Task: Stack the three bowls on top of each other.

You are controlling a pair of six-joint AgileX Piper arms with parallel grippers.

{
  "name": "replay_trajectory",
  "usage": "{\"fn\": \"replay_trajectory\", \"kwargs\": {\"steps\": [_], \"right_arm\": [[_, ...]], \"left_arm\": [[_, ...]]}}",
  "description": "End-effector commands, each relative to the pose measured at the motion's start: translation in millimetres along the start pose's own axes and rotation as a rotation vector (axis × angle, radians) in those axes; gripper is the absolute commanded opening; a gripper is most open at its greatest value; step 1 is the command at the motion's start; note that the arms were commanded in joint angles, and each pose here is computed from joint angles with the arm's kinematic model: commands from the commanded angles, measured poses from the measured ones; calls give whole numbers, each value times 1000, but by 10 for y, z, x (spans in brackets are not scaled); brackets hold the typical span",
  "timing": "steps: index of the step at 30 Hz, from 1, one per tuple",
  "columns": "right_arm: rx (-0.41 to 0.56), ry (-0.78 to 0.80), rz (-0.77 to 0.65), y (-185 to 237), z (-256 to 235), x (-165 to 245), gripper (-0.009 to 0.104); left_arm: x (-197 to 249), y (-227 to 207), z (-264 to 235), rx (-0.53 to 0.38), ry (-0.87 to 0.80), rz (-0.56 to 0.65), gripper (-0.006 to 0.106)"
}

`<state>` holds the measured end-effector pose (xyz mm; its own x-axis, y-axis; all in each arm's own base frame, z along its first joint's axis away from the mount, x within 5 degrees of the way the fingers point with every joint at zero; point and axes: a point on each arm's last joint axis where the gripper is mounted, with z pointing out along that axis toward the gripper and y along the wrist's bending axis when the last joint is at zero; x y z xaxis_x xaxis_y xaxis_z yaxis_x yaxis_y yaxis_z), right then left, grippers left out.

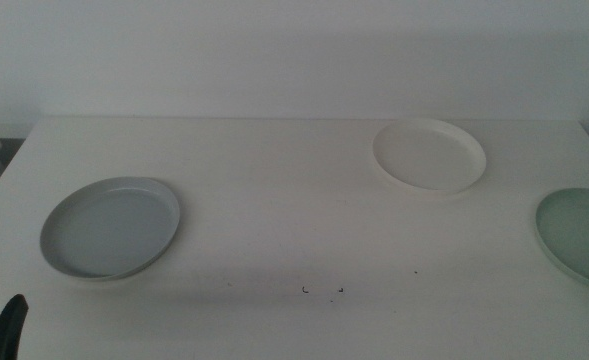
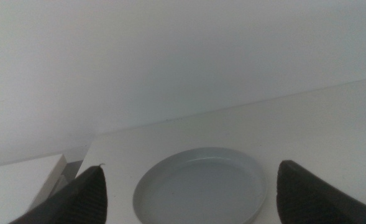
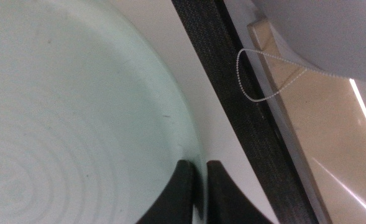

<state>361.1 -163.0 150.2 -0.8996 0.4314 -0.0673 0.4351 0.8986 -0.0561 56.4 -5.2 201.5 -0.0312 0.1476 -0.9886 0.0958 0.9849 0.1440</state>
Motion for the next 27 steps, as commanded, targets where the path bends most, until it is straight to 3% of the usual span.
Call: {"fn": "replay_trajectory", "kwargs": {"steps": [1,8,12,19,27], "right_arm": [[15,-23,-1,-55,-192,35,-3],[-178,-216,-66,389,-1088,202,-2],[-273,-217,-207,1028,-1284,281,-2],[-389,-178,-472,2356,-1121,549,-2],[-448,-63,-580,3116,-691,835,-2]], "left_arm": [[-12,1,-3,-1,-17,-6,94],[-12,1,-3,-1,-17,-6,94],[-12,1,-3,-1,-17,-6,94],[-12,1,-3,-1,-17,-6,94],[-12,1,-3,-1,-17,-6,94]]}}
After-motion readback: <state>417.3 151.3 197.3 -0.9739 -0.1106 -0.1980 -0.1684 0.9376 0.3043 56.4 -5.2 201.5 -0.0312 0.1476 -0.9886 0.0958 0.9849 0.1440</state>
